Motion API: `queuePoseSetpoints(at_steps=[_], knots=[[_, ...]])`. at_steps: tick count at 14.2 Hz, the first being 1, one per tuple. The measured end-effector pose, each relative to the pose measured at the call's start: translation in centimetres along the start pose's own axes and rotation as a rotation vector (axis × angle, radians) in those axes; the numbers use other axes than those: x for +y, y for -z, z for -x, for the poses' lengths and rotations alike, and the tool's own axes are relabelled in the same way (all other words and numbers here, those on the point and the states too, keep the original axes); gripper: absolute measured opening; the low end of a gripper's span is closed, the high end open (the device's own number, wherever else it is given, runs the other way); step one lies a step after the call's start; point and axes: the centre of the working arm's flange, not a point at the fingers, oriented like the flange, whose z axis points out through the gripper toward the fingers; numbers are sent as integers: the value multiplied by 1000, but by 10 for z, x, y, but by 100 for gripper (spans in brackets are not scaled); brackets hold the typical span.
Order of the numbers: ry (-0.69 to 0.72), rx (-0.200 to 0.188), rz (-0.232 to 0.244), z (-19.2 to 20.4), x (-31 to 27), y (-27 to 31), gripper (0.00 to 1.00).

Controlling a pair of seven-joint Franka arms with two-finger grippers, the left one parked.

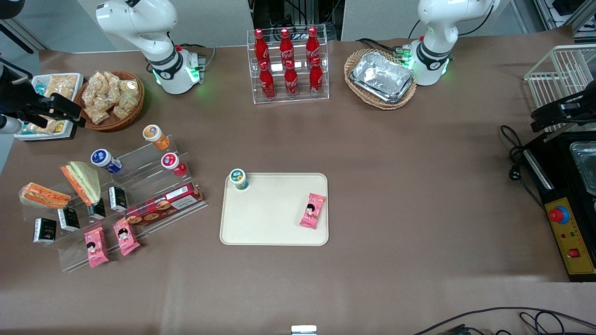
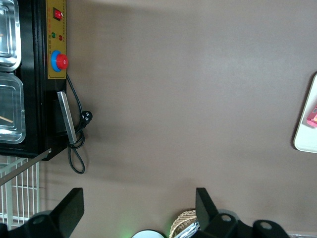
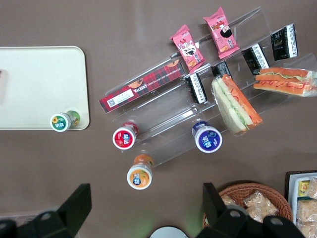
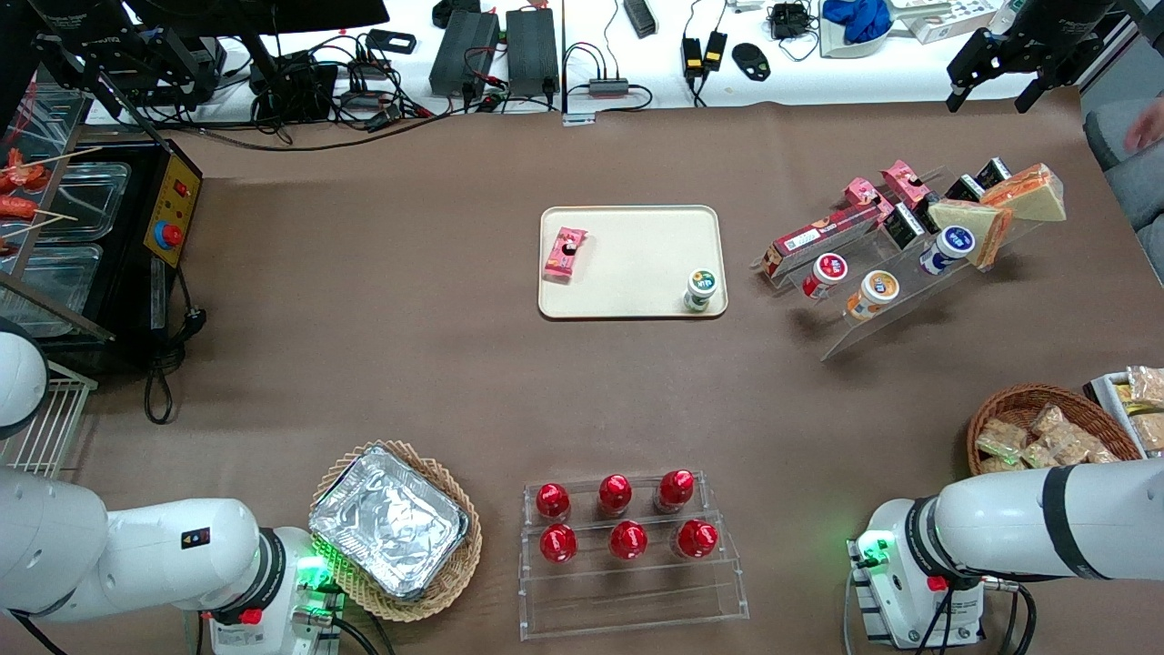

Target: Place sandwich on tray

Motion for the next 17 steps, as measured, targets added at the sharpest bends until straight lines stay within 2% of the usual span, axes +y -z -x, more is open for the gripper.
queuePoseSetpoints(at_steps=[14,17], knots=[[-8,30,-2,-6,4,1,100],[-12,23,-1,-8,4,-3,100]])
